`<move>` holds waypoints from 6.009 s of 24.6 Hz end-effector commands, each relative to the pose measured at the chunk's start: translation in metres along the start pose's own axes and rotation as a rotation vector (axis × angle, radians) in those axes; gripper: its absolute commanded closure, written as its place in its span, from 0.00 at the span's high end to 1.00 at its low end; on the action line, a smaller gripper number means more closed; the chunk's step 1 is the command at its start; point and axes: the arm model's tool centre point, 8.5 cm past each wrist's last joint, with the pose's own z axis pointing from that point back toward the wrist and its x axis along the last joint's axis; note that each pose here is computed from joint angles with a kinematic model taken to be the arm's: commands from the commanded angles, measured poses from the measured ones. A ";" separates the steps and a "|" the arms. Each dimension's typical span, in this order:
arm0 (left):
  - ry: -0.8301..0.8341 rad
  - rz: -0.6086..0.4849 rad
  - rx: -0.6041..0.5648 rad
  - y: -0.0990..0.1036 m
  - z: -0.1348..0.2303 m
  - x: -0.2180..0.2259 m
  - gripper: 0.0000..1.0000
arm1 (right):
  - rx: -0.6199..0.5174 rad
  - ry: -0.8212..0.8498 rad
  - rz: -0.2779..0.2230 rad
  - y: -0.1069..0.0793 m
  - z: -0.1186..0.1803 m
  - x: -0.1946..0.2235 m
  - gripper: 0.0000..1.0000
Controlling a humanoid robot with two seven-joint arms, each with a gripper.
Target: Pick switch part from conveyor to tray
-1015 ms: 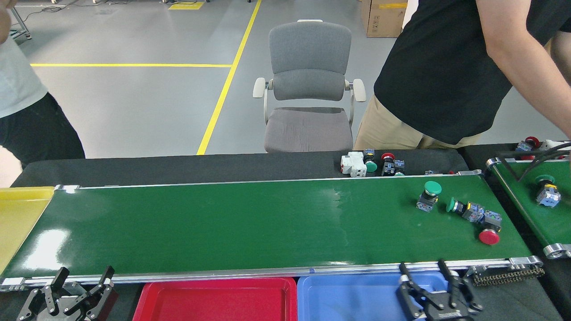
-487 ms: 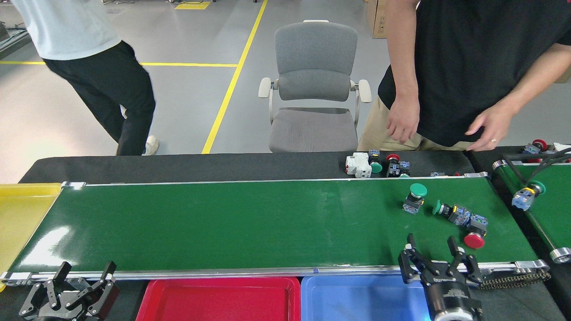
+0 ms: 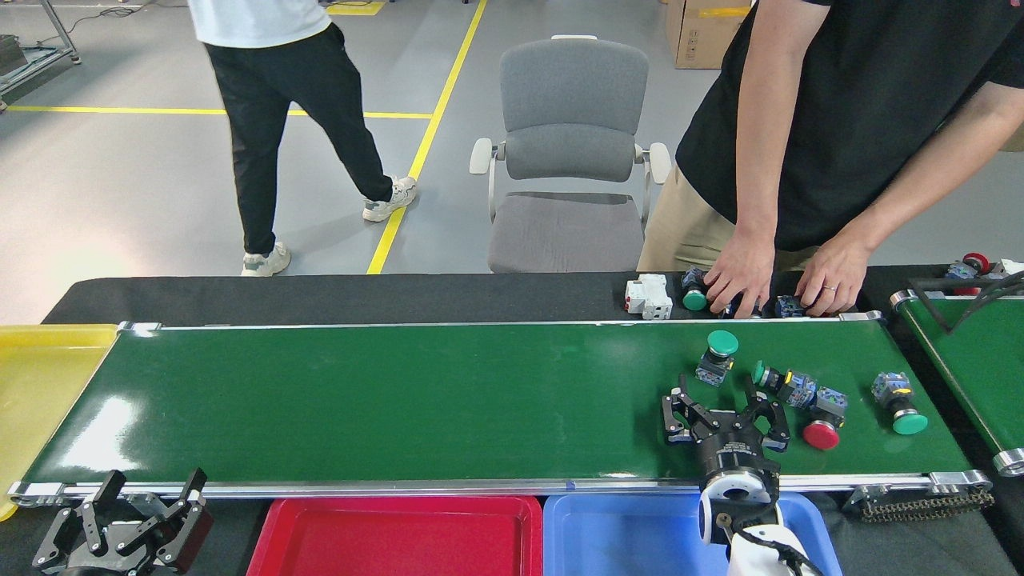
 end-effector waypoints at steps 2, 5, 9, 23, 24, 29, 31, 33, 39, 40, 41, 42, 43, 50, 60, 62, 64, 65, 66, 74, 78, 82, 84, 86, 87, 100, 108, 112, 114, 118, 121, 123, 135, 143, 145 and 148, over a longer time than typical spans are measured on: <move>0.002 -0.016 0.021 0.008 -0.003 -0.004 1.00 | -0.028 -0.002 -0.007 -0.017 -0.014 0.007 0.94; 0.004 -0.017 0.026 0.010 -0.005 -0.004 1.00 | -0.016 -0.012 -0.015 -0.022 -0.025 0.020 0.93; -0.002 -0.018 0.032 0.012 -0.008 -0.002 1.00 | 0.006 -0.035 0.020 -0.016 -0.028 0.027 0.39; -0.008 -0.015 0.024 0.009 -0.006 0.000 1.00 | -0.170 -0.432 0.089 -0.042 0.043 0.122 0.02; -0.008 -0.015 0.024 0.009 -0.006 0.000 1.00 | -0.201 -0.561 0.089 -0.045 0.065 0.143 0.02; -0.003 -0.013 0.024 0.009 -0.008 -0.001 1.00 | -0.226 -1.083 0.116 -0.029 0.157 0.214 0.39; -0.008 -0.013 0.029 0.011 -0.009 0.000 1.00 | -0.199 -1.162 0.141 -0.015 0.180 0.236 1.00; -0.013 -0.013 0.033 0.012 -0.010 0.000 1.00 | -0.199 -1.168 0.145 -0.014 0.182 0.239 1.00; -0.022 -0.014 -0.008 -0.001 0.003 0.001 1.00 | -0.219 -1.021 0.098 -0.024 0.161 0.202 1.00; -0.022 -0.014 -0.014 -0.003 0.005 0.001 1.00 | -0.220 -0.937 0.066 -0.025 0.154 0.185 1.00; -0.022 -0.015 -0.019 -0.004 0.006 0.000 1.00 | -0.220 -0.775 0.010 -0.026 0.145 0.154 1.00; -0.022 -0.015 -0.019 -0.004 0.006 0.000 1.00 | -0.227 -0.620 -0.032 -0.026 0.138 0.122 1.00; -0.024 -0.015 -0.023 -0.005 0.007 0.001 1.00 | -0.236 -0.513 -0.053 -0.025 0.133 0.099 1.00; -0.031 -0.019 -0.040 -0.009 0.015 0.002 1.00 | -0.216 -0.052 -0.139 0.030 0.163 -0.018 1.00; -0.030 -0.018 -0.037 -0.009 0.012 0.002 1.00 | -0.140 -0.162 -0.111 0.008 0.120 0.052 1.00; -0.032 -0.020 -0.033 -0.007 0.012 0.003 1.00 | -0.117 -0.160 -0.096 0.004 0.109 0.072 1.00; -0.032 -0.022 -0.035 -0.007 0.012 0.002 1.00 | -0.086 -0.168 -0.065 0.003 0.099 0.091 1.00; -0.031 -0.020 -0.034 -0.008 0.012 0.002 1.00 | -0.074 -0.161 -0.053 0.002 0.094 0.097 1.00; -0.031 -0.020 -0.034 -0.008 0.012 0.002 1.00 | -0.059 -0.161 -0.045 0.004 0.091 0.101 1.00; -0.049 -0.029 -0.039 -0.008 0.009 0.006 1.00 | -0.014 -0.169 -0.008 0.004 0.067 0.109 0.37; -0.049 -0.029 -0.037 -0.007 0.008 0.006 1.00 | -0.019 -0.182 0.002 0.003 0.067 0.109 0.06; -0.051 -0.027 -0.037 -0.007 0.009 0.007 1.00 | -0.046 -0.264 0.021 0.001 0.075 0.120 0.02; -0.050 -0.027 -0.034 -0.006 0.008 0.007 1.00 | -0.076 -0.346 0.036 -0.004 0.089 0.130 0.02; -0.051 -0.028 -0.028 -0.005 0.007 0.007 1.00 | -0.116 -0.482 0.058 -0.005 0.113 0.139 0.02; -0.051 -0.028 -0.028 -0.005 0.007 0.007 1.00 | -0.136 -0.570 0.065 -0.006 0.129 0.145 0.03; -0.150 -0.013 0.024 0.013 -0.002 0.051 1.00 | -0.182 -0.801 0.017 -0.004 0.162 0.128 1.00; -0.216 -0.058 0.000 0.032 -0.058 0.155 1.00 | -0.177 -0.133 -0.123 0.030 0.168 -0.003 0.99; -0.246 -0.075 -0.023 0.040 -0.093 0.222 1.00 | -0.180 -0.100 -0.146 0.018 0.153 0.011 0.99; -0.244 -0.111 -0.038 0.038 -0.106 0.240 1.00 | -0.147 -0.123 -0.132 0.015 0.138 0.023 0.99; -0.245 -0.120 -0.059 0.036 -0.123 0.245 1.00 | -0.135 -0.152 -0.088 0.007 0.109 0.054 0.99; -0.249 -0.118 -0.059 0.036 -0.125 0.246 1.00 | -0.109 -0.157 -0.061 0.003 0.091 0.073 0.99; -0.250 -0.118 -0.073 0.032 -0.126 0.247 1.00 | -0.097 -0.168 -0.045 0.003 0.079 0.084 0.99; -0.223 -0.138 -0.146 0.021 -0.165 0.241 1.00 | -0.052 -0.219 0.035 0.003 0.035 0.110 0.03; -0.145 -0.091 -0.201 0.006 -0.173 0.210 0.33 | -0.151 -0.411 0.050 -0.006 0.076 0.132 0.02; -0.157 -0.033 -0.200 0.004 -0.171 0.209 0.14 | -0.167 -0.544 0.057 0.000 0.106 0.130 0.02; -0.182 0.000 -0.185 0.002 -0.163 0.214 0.06 | -0.168 -0.722 0.043 0.008 0.154 0.135 0.20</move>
